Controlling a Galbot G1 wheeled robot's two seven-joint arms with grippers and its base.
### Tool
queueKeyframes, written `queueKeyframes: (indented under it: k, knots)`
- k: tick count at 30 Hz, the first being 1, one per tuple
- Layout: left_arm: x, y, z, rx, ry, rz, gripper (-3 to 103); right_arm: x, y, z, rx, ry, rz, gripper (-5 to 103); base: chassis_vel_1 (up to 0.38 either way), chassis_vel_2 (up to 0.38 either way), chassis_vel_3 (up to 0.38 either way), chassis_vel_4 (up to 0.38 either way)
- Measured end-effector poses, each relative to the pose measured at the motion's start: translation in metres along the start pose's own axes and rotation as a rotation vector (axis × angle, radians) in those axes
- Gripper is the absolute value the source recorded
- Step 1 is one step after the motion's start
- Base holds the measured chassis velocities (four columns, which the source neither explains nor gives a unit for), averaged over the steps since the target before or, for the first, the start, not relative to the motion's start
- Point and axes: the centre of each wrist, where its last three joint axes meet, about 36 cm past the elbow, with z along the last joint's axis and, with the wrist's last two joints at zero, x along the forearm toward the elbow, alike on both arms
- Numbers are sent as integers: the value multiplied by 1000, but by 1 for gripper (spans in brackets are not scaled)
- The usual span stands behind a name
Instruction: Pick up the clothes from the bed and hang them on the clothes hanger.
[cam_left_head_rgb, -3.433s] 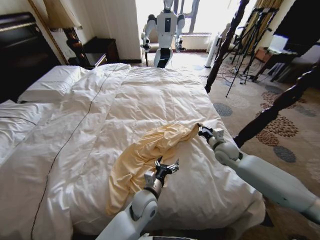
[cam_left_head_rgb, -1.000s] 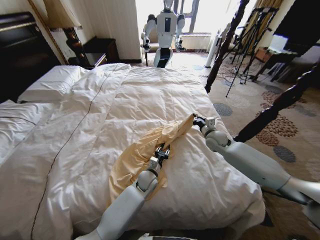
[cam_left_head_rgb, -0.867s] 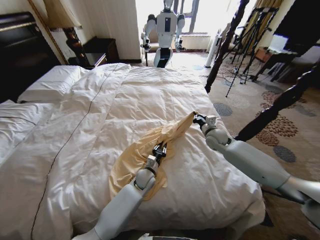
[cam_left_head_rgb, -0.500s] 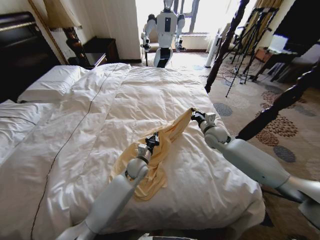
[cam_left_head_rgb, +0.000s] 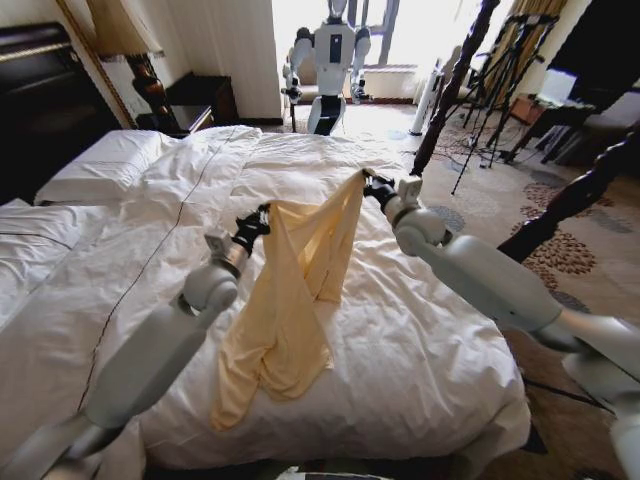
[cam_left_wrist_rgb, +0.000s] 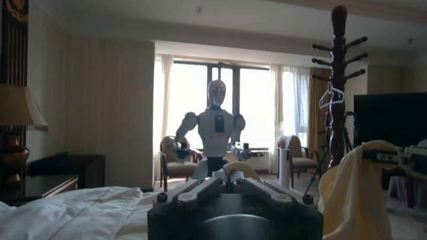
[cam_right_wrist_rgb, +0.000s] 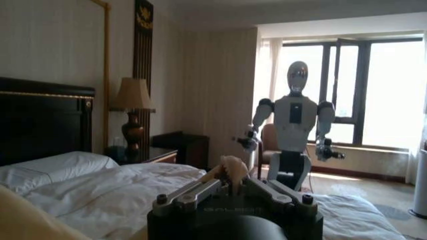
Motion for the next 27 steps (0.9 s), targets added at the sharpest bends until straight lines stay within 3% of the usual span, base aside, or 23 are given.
queueKeyframes:
  k: [2,3,5,10,13,17,19,20,23,27]
  knots:
    - [-8,19,-30,-12,-49,-28,0,-6,12,-21,-5,-30,-32,0,0,0,0,0]
    - [-8,19,-30,-12,-49,-28,0,-6,12,-21,-5,-30,-32,0,0,0,0,0]
    - [-10,44,-65,-37,-102,-68,0,-14,25,-54,-7,-75,-67,0,0,0,0,0]
    - [2,72,-101,-66,-127,-96,0,-18,37,-100,3,-121,-91,0,0,0,0,0]
    - [30,93,-143,-72,-154,-111,0,-9,51,-153,33,-168,-130,0,0,0,0,0]
    - [49,106,-173,-72,-190,-120,0,-1,62,-188,41,-194,-158,0,0,0,0,0]
    - [72,122,-208,-76,-231,-130,0,10,76,-234,51,-225,-188,0,0,0,0,0]
    - [72,122,-208,-76,-231,-130,0,10,76,-234,51,-225,-188,0,0,0,0,0]
    - [101,138,-253,-94,-281,-145,0,31,88,-281,77,-256,-222,0,0,0,0,0]
    - [120,141,-283,-106,-305,-136,0,49,93,-307,96,-278,-236,0,0,0,0,0]
